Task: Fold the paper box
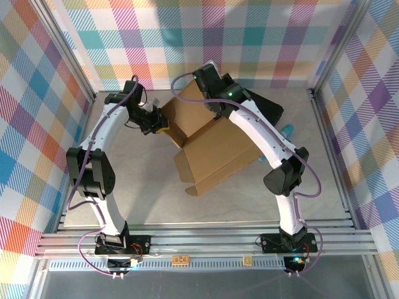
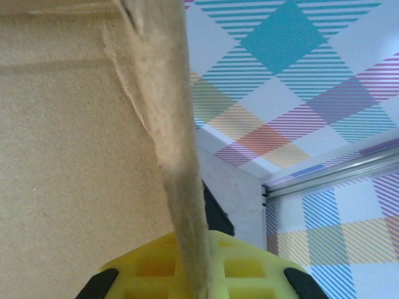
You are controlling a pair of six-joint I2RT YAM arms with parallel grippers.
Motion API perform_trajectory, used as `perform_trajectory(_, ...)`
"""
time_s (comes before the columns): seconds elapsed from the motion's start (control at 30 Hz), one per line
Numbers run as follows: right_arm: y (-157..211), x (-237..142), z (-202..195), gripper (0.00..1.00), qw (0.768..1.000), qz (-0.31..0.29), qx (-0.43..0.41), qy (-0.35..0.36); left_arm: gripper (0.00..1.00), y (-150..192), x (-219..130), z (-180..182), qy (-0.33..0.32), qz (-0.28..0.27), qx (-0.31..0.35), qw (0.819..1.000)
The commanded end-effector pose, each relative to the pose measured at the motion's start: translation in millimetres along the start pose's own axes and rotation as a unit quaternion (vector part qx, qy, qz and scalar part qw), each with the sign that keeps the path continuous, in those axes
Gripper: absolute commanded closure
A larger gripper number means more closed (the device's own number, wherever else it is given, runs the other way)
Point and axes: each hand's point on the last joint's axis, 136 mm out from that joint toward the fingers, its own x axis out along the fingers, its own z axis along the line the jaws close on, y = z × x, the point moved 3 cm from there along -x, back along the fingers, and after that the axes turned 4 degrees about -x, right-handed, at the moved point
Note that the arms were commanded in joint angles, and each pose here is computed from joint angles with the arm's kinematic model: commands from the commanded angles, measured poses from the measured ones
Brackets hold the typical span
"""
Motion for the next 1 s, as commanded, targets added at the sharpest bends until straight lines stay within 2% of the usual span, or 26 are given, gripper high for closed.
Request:
perform_trajectory(0.0,5.8,7.7,-19.3,1.00,0.994,0.029,-0.016,0.100,1.00,-1.7,-11.6,-5.7,0.000,-0.007,-0.019,1.000)
perform_trajectory(0.2,-2.2,-0.4,-11.7,1.00,0.995,0.016,-0.016,0.095,1.00,-3.2,-11.7,-2.2,-0.016,-0.015,-0.037,0.999)
perform_trajectory(0.4,-6.5,-10.7,1.2,1.00,0.997,0.008,-0.012,0.080,1.00,-4.3,-14.9,17.7,-0.099,-0.054,-0.090,0.990)
perform_trajectory(0.53,-5.3,-14.5,4.2,1.00,0.998,0.009,0.001,0.065,1.00,-3.7,-14.6,23.3,-0.131,-0.077,-0.103,0.983)
perform_trajectory(0.87,1.0,-17.5,16.3,1.00,1.000,0.016,0.009,0.024,1.00,-4.8,-10.4,15.9,-0.129,-0.089,-0.094,0.983)
perform_trajectory(0.9,1.7,-17.8,17.7,1.00,1.000,0.018,0.012,0.018,0.99,-5.0,-10.9,13.9,-0.123,-0.090,-0.092,0.984)
perform_trajectory(0.97,4.5,-16.6,21.0,1.00,1.000,0.024,0.010,0.006,0.83,-4.1,-11.8,10.1,-0.111,-0.090,-0.089,0.986)
